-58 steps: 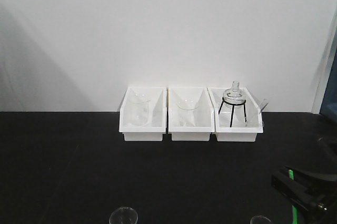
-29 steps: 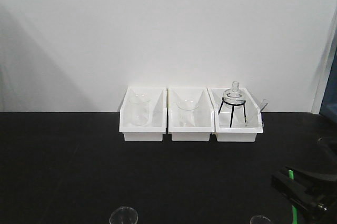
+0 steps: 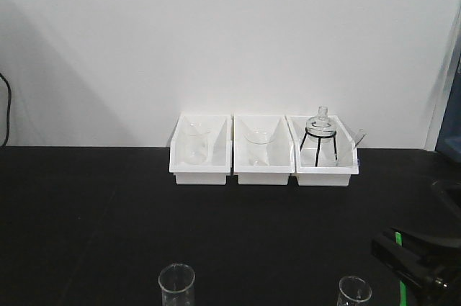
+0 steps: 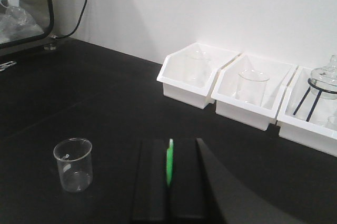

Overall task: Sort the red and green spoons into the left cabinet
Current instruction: 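Drive the base away from the bench holding both spoons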

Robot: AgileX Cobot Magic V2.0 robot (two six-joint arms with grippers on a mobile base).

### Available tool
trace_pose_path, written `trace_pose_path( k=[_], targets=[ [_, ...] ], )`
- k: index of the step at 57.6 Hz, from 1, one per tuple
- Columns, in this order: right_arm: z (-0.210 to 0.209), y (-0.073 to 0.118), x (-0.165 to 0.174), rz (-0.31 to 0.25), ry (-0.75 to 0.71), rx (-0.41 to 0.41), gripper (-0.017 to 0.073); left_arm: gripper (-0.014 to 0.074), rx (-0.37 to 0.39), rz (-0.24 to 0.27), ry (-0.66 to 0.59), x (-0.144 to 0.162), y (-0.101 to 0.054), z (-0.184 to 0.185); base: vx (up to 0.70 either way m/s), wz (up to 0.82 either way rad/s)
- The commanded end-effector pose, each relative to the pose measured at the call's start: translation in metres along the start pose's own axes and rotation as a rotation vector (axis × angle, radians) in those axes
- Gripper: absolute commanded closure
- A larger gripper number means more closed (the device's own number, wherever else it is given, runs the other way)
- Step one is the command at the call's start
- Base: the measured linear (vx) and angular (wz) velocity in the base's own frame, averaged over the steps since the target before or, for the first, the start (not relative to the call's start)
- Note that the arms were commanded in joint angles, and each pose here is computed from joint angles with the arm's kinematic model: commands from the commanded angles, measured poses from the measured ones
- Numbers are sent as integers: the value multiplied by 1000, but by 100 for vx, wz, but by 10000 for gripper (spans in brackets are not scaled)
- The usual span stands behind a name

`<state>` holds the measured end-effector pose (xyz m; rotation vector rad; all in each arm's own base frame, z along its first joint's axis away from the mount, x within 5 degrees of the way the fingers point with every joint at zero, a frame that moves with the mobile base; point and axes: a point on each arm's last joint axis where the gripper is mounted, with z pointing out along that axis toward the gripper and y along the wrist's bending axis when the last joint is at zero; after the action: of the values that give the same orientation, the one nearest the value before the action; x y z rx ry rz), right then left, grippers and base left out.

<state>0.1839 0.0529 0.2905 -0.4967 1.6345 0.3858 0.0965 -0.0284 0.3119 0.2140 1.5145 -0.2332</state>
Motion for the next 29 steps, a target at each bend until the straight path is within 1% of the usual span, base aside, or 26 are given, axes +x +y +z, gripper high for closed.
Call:
trace_pose_path(
  k=[1,19,29],
  targets=[
    [-2,2,-15,9,-74,-22,564,563,-2,-10,-105,-17,0,0,-15,3],
    [-2,2,-15,9,-75,-23,564,563,-2,-10,-105,-17,0,0,-20,4],
    [-2,2,-15,9,-74,-22,564,563,-2,-10,-105,-17,0,0,-19,21]
  ],
)
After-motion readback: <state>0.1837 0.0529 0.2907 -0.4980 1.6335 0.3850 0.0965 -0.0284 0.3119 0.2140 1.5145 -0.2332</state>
